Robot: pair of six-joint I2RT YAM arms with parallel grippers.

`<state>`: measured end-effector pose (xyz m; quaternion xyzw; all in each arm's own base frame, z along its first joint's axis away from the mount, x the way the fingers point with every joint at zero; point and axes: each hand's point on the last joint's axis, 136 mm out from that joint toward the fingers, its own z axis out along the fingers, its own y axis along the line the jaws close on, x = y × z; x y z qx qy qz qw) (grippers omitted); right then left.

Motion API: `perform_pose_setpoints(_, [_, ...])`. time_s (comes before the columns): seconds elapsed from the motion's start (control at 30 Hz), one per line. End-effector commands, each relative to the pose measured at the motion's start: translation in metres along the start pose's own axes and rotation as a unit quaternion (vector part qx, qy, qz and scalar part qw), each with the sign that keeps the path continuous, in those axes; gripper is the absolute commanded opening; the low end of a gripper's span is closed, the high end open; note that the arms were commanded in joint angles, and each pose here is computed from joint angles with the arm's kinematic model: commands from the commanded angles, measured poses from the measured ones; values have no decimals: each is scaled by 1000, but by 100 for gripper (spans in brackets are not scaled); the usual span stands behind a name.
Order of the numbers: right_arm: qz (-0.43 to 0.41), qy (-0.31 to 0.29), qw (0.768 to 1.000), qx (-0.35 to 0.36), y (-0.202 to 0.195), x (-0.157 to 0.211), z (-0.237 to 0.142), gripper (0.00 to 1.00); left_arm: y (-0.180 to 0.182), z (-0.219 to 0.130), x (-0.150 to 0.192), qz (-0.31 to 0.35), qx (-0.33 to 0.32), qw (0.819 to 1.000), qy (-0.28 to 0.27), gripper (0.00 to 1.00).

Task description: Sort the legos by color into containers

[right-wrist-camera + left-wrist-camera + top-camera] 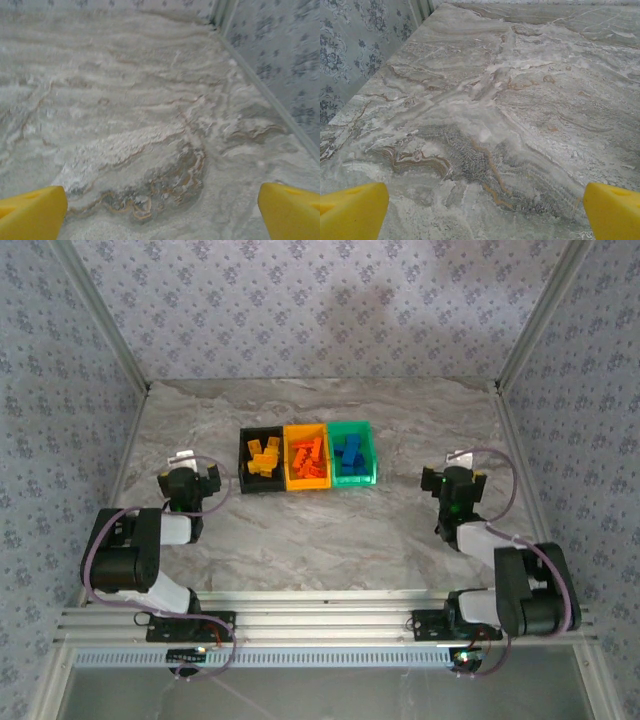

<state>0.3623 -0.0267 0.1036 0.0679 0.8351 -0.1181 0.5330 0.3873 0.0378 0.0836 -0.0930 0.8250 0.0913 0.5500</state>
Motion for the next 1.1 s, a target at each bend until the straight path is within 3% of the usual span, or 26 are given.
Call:
perform_pose_setpoints(0.0, [-12,-57,997,-43,9,-10,8,100,4,-1,-9,-12,-7,1000,-18,99])
perform_pose_setpoints(0.1, [0,-59,997,-58,10,4,22,100,4,-1,-10,-12,-7,1000,-19,100])
perform_pose_setpoints(0.17, [-9,-14,997,-81,17,8,29,100,4,-1,-10,-13,-7,1000,-19,100])
perform_pose_setpoints(0.2, [5,-19,995,-99,16,5,31,100,4,-1,-10,-12,-6,1000,-19,100])
perform_pose_setpoints(1.07, [7,-18,995,-96,15,5,31,100,-3,0,-9,-2,9,1000,-17,100])
